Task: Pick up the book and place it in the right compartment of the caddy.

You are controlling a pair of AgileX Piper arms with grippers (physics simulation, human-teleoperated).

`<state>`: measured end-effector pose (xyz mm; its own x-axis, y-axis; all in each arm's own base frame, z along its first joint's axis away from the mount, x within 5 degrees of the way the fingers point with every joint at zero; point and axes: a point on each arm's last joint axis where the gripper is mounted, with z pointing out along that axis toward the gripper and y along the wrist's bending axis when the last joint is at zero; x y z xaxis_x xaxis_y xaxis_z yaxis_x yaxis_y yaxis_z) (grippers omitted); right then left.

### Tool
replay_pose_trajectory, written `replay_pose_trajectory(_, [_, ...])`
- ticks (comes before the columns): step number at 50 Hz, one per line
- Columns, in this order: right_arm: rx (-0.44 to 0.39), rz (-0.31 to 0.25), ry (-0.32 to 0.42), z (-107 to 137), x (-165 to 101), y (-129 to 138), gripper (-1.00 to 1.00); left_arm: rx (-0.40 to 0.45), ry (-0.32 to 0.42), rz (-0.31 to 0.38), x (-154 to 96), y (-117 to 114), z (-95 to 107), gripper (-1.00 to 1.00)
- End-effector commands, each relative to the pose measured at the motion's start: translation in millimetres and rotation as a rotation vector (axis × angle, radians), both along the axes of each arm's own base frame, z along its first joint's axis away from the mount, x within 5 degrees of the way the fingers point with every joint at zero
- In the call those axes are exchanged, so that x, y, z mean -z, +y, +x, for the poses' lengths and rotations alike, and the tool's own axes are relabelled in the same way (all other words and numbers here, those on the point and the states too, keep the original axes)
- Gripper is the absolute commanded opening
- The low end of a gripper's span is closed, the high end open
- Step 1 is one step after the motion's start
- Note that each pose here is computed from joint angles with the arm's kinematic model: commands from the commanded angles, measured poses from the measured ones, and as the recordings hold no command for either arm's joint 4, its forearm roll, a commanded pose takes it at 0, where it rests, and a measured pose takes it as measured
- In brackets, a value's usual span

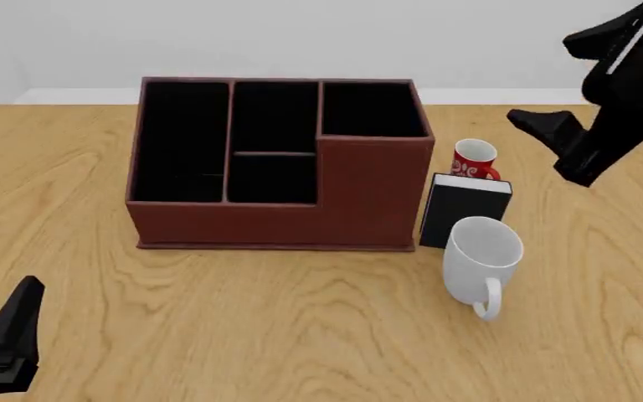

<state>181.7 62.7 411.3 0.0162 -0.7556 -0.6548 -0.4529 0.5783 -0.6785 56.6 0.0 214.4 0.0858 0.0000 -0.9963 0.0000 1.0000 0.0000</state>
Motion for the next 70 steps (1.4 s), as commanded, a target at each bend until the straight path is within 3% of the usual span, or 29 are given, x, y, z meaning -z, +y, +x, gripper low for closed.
replay_pose_trajectory(1, [-0.074,-0.136,0.103,23,-16,16,1.0,0.0,0.0,0.0,0,0,0,1.0])
replay_pose_trajectory(12, [-0.057,-0.19,0.17,56,-41,18,1.0,0.0,0.0,0.0,0,0,0,1.0])
replay_pose_trajectory(13, [-0.061,-0.232,0.188,62,-36,16,1.0,0.0,0.0,0.0,0,0,0,1.0])
replay_pose_trajectory(16, [-0.046,-0.237,0.223,74,-43,15,1.0,0.0,0.0,0.0,0,0,0,1.0])
replay_pose_trajectory(18, [-0.045,-0.276,0.261,84,-39,12,1.0,0.0,0.0,0.0,0,0,0,1.0])
replay_pose_trajectory(19, [-0.035,-0.251,0.269,86,-45,14,1.0,0.0,0.0,0.0,0,0,0,1.0])
replay_pose_trajectory(28, [-0.033,-0.283,0.356,111,-50,16,1.0,0.0,0.0,0.0,0,0,0,1.0])
replay_pose_trajectory(30, [-0.019,-0.268,0.386,117,-53,17,1.0,0.0,0.0,0.0,0,0,0,1.0])
replay_pose_trajectory(33, [-0.009,-0.297,0.422,125,-43,8,1.0,0.0,0.0,0.0,0,0,0,1.0])
replay_pose_trajectory(38, [0.033,-0.269,0.435,138,-42,2,1.0,0.0,0.0,0.0,0,0,0,1.0])
replay_pose_trajectory(42, [0.044,-0.283,0.481,143,-28,-4,1.0,0.0,0.0,0.0,0,0,0,1.0])
replay_pose_trajectory(51, [0.069,-0.289,0.516,159,-16,-14,1.0,0.0,0.0,0.0,0,0,0,1.0])
replay_pose_trajectory(70, [0.044,-0.28,0.59,171,8,6,1.0,0.0,0.0,0.0,0,0,0,1.0])
